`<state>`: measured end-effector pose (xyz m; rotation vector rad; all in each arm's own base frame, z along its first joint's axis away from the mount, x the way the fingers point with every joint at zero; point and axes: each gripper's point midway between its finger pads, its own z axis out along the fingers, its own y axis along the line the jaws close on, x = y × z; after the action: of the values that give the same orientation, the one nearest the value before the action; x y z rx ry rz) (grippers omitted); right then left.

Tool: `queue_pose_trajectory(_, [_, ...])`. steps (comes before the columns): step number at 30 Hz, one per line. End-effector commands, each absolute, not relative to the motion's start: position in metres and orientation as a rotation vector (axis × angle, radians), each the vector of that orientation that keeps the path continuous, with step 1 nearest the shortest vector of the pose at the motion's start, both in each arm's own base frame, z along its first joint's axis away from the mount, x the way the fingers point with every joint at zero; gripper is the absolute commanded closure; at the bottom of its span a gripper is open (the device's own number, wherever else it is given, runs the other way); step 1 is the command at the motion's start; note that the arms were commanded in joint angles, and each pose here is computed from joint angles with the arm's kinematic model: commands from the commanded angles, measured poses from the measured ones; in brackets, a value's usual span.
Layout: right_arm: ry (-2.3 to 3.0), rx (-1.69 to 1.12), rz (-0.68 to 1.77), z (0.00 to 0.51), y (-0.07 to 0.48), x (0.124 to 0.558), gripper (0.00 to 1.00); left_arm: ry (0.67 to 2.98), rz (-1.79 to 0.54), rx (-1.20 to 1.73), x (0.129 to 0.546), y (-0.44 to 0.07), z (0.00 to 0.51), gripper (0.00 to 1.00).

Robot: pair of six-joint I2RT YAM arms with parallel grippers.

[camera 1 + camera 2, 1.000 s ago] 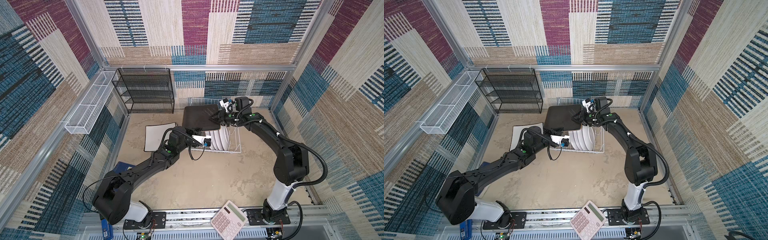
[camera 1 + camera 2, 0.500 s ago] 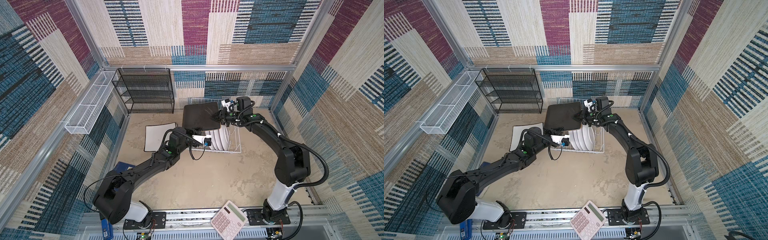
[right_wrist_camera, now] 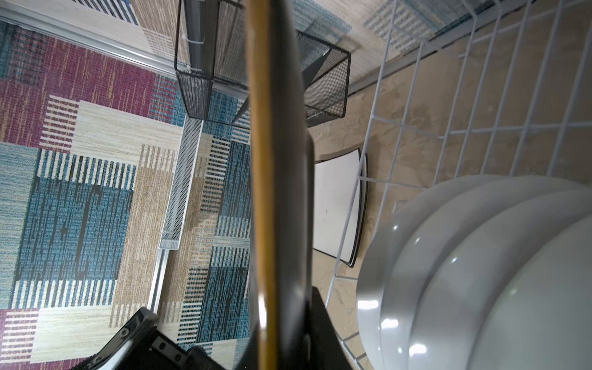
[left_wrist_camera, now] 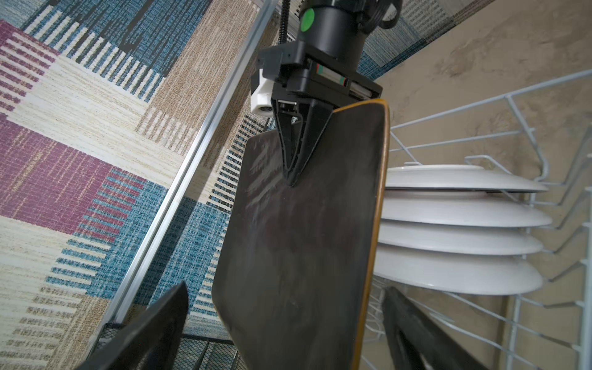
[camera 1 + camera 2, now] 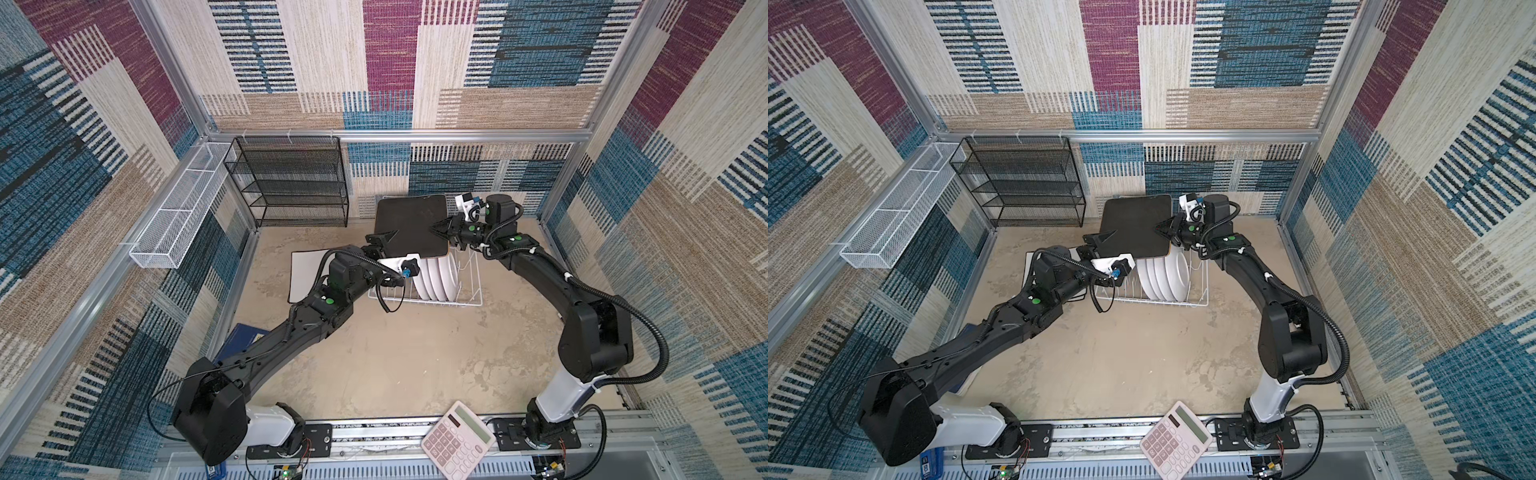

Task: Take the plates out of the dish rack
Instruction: 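Grasp the dark plate's opposite edge with the right gripper while left holds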

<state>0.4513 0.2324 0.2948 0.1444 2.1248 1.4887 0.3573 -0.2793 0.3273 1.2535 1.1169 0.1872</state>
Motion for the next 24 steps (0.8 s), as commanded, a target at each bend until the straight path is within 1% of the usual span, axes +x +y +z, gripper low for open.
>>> queue_pose_trajectory(1, [1.913, 0.073, 1.469, 0.344, 0.227, 0.461, 1.00, 1.246, 0.052, 1.195, 0.350, -0.273, 0.329, 0.04])
queue_pose_trajectory(6, [1.894, 0.048, 1.431, 0.348, 0.225, 0.460, 1.00, 1.404, -0.139, 1.027, 0.353, -0.256, 0.361, 0.04])
queue_pose_trajectory(11, [1.880, 0.039, 1.423, 0.349, 0.223, 0.458, 1.00, 1.508, -0.302, 0.773, 0.380, -0.220, 0.392, 0.04])
queue_pose_trajectory(15, [1.880, 0.004, 1.435, 0.350, 0.227, 0.456, 1.00, 1.586, -0.574, 0.607, 0.398, -0.199, 0.409, 0.04])
queue_pose_trajectory(20, [1.867, -0.026, 1.441, 0.350, 0.228, 0.454, 1.00, 1.686, -0.891, 0.458, 0.419, -0.193, 0.405, 0.05])
queue_pose_trajectory(24, [1.865, -0.039, 1.444, 0.350, 0.229, 0.453, 1.00, 1.811, -0.994, 0.341, 0.442, -0.192, 0.377, 0.07])
